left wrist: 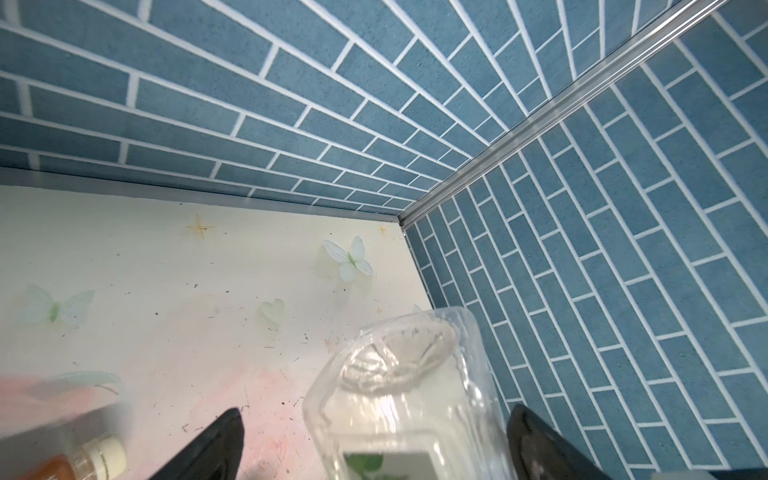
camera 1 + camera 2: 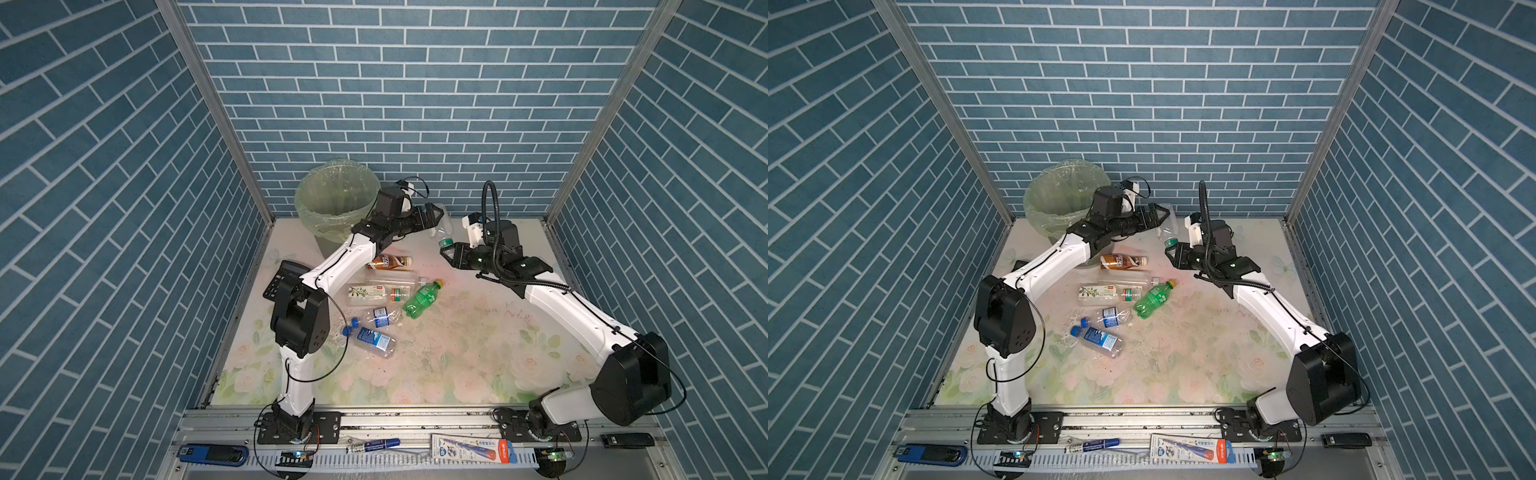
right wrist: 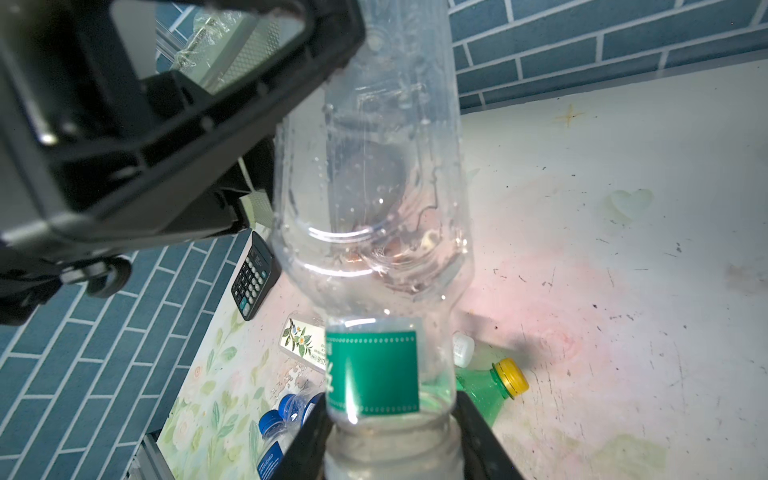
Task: Throw the plastic bottles in the bin
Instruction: 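Reach the left gripper to the bottle's upper end and close on it, then open the right gripper and draw it back while the left gripper holds the bottle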
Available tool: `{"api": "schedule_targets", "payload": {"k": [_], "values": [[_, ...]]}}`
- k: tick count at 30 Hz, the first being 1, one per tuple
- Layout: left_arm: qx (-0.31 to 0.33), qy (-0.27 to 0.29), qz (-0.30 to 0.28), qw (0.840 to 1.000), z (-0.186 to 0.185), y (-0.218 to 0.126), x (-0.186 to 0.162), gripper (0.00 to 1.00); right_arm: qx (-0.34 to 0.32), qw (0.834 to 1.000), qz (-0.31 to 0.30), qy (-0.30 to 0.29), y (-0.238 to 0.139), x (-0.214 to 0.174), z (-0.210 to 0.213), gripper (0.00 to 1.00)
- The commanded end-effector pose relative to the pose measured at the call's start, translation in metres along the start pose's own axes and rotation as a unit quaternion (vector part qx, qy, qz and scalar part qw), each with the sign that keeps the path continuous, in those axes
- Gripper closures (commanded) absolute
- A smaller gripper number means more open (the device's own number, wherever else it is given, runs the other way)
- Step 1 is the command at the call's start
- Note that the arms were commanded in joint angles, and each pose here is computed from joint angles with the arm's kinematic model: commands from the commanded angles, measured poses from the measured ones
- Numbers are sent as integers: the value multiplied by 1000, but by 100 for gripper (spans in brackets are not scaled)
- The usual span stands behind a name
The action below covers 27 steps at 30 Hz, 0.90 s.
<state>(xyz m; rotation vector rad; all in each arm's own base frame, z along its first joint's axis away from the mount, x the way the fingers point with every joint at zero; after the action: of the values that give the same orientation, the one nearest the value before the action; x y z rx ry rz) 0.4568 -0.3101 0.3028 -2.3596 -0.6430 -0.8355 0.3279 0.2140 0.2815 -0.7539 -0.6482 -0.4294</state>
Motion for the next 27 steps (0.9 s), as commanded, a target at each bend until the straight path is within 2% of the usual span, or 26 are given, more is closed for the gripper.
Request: {"api": "schedule_targets", "payload": {"k": [1,5,9,11,21,25,27], "values": [[-18,-1,1,1000,-8,11,-1,5,17,1000,-5,-20,-8,-4,7,84],[-32,-3,7,999,-14,21,-6,17,19,1000,-6,-22,-10,-5,8,84],[-37,-4,8,999,-15,23,-7,36,15,1000,-7,-21,-10,-5,7,84],[-38,-5,8,999,-16,23,-7,41,14,1000,-7,-20,-10,-5,6,84],[-43,-4,16,999,-17,16,-11,60,16,1000,-11,-14,-9,-4,7,81],[-44,-4,15,999,-18,13,-12,63,16,1000,-12,-12,-11,-4,7,79],[-45,-3,15,999,-19,10,-12,63,14,1000,-14,-10,-12,-5,7,76]]}}
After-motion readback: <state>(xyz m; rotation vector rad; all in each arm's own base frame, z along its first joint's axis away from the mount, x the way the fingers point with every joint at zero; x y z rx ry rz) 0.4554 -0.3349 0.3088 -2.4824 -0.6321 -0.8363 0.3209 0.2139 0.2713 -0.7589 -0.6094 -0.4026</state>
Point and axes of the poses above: each gripper's point midway between its finger pads, its own y axis out along the fingers, its own z axis along the line the jaws close on, x = y × z, the point moved 6 cm from there along -y, back along the fingers, and after that the axes turned 3 degrees about y, right-handed, at the moved point
